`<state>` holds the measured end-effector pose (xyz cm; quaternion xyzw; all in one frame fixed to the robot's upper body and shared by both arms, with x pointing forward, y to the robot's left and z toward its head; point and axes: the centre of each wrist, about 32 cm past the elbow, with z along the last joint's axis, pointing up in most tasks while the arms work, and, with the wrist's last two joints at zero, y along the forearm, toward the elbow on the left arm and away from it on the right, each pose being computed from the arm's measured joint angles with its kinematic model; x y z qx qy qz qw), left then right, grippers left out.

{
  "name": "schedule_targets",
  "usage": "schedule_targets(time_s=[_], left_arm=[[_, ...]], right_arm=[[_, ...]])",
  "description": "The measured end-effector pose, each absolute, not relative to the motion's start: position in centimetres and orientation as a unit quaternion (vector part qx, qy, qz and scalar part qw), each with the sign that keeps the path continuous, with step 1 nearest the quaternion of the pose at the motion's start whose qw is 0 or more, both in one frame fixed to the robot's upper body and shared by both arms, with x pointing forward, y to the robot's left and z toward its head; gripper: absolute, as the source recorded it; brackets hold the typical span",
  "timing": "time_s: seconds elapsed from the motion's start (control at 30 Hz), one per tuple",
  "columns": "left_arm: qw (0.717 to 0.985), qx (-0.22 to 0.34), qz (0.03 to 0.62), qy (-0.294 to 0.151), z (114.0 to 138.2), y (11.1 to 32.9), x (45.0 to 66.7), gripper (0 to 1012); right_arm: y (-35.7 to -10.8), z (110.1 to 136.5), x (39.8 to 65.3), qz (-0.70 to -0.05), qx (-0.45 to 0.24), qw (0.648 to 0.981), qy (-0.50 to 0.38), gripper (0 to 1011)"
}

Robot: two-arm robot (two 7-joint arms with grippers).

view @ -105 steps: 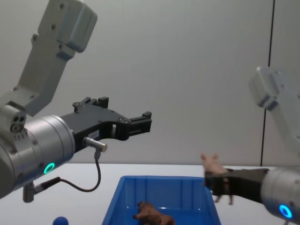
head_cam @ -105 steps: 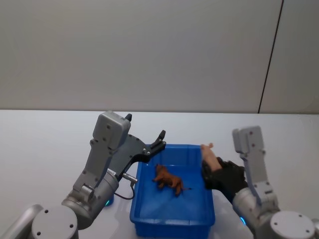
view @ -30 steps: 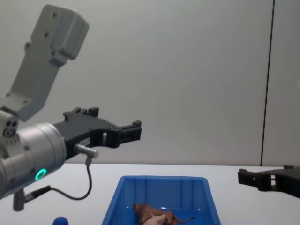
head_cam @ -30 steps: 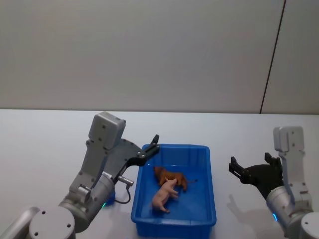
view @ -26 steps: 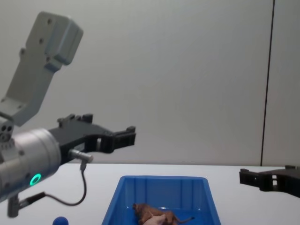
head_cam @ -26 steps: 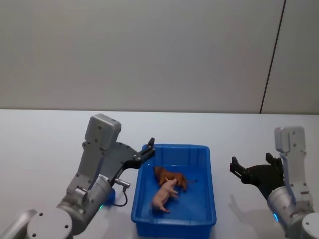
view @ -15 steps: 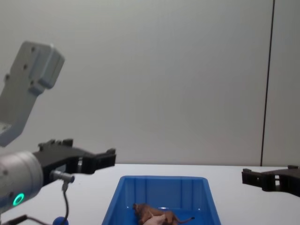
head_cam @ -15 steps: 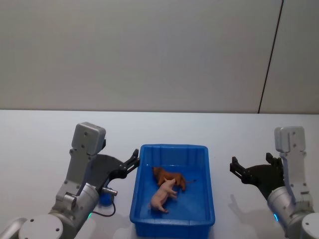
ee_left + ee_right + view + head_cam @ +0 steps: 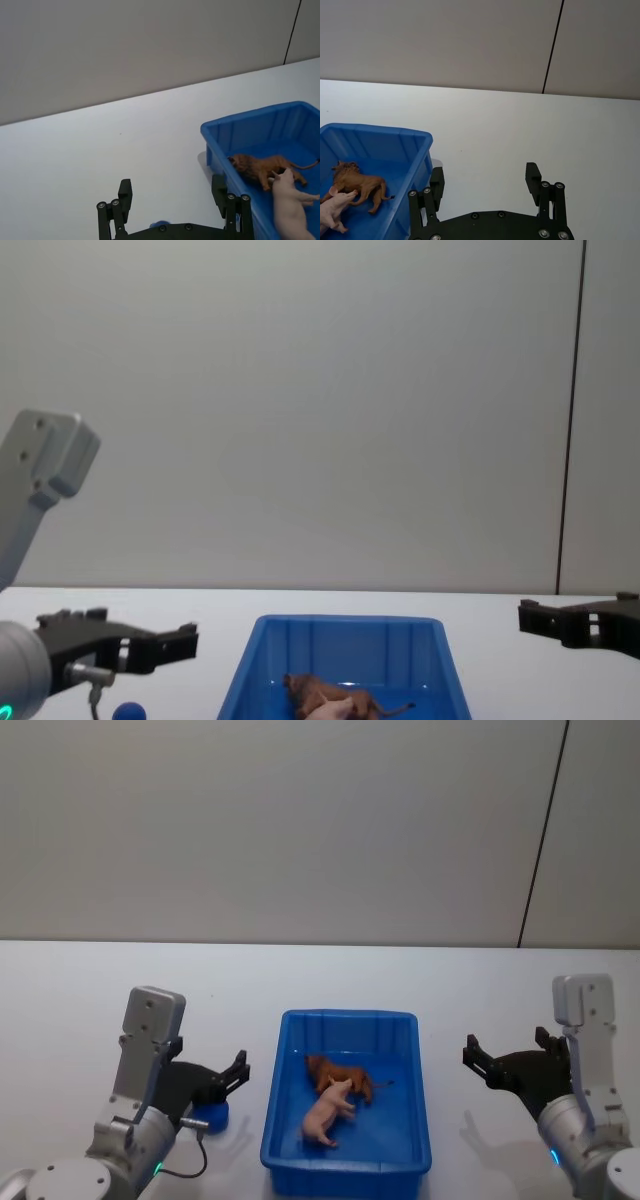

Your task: Pick up the two dolls from the table and place them into the box.

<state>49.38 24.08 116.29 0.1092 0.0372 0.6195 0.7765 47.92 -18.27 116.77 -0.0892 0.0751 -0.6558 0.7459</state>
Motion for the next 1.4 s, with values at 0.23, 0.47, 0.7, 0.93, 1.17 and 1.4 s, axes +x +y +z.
schedule_targets(time_s=[0.23, 0.47, 0.7, 0.93, 1.17, 1.4], left_arm=[[0.764, 0.128, 0.629, 0.068, 115.4, 24.9, 49.9, 1001], [0.758, 0.141, 0.63, 0.088, 114.8, 25.6, 50.5, 1001], [0.759, 0.148, 0.625, 0.104, 114.3, 26.0, 51.1, 1001], [0.764, 0.152, 0.615, 0.123, 113.8, 26.5, 51.7, 961], [0.767, 0.156, 0.606, 0.14, 113.4, 26.8, 52.0, 781], [0.768, 0.158, 0.602, 0.151, 113.2, 27.0, 52.1, 566]], right_arm=[[-18.3, 116.8, 47.9, -0.656, -0.089, 0.746, 0.075, 1001], [-18.3, 116.8, 47.9, -0.656, -0.089, 0.746, 0.075, 1001], [-18.3, 116.8, 47.9, -0.656, -0.089, 0.746, 0.075, 1001], [-18.3, 116.8, 47.9, -0.656, -0.089, 0.746, 0.075, 1001], [-18.3, 116.8, 47.9, -0.656, -0.089, 0.746, 0.075, 1001], [-18.3, 116.8, 47.9, -0.656, -0.089, 0.746, 0.075, 1001]])
